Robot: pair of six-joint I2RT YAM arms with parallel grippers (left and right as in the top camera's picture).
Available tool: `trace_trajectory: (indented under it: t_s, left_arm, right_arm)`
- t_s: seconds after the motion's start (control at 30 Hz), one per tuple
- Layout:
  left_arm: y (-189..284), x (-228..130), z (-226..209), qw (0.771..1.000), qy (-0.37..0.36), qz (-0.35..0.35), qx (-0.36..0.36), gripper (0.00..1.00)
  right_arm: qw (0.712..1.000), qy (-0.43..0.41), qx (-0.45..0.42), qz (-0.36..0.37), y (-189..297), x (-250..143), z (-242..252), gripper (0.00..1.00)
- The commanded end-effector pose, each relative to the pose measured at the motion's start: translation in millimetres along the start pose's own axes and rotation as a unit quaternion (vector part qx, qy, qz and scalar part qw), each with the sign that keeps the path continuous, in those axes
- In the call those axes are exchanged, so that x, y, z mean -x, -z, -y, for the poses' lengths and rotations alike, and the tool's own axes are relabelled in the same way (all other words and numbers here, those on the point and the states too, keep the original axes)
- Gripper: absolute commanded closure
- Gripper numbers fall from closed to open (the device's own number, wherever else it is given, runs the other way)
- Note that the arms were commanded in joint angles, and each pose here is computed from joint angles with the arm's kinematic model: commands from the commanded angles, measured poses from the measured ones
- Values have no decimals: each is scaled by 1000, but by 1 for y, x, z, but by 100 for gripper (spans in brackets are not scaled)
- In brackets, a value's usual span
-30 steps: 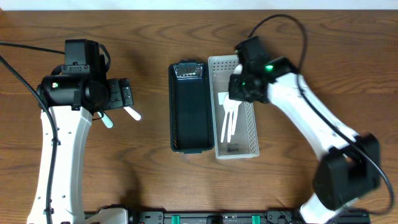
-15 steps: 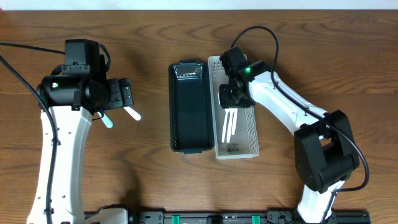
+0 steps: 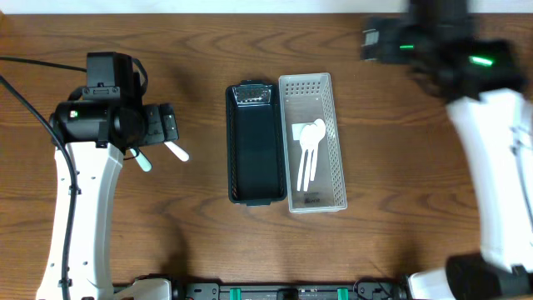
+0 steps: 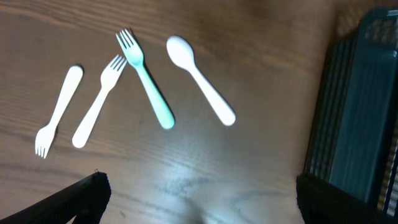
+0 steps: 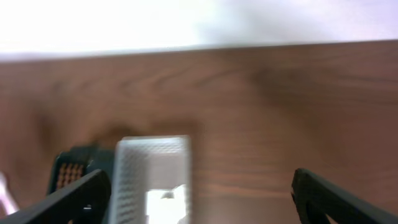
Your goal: Pack container
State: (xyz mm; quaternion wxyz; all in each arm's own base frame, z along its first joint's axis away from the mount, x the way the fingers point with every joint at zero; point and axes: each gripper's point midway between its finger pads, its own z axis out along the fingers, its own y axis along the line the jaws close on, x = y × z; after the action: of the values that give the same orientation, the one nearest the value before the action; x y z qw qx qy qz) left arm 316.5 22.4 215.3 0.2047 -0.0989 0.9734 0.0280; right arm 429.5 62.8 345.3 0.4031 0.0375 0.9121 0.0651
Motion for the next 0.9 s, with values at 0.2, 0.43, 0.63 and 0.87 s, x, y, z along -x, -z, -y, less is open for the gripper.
trace_trajectory:
  t_s: [0.2,0.43,0.63,0.87]
  left_arm:
    - [-32,35,-15,985,168,31,8,2]
    - [-99,44,-26,966,257,-6,28,2]
    - [-150,25,-26,964,252,-71,50,2]
    - [-186,8,-26,958,257,-114,66,2]
  right_arm:
    - [990,-31,-83,-112,42,-54,100,1]
    - [988,-31,-82,-131,43,-63,103,1]
    - [988,-31,-82,-131,43,-63,103,1]
    - [987,-30,-82,-131,44,-63,104,1]
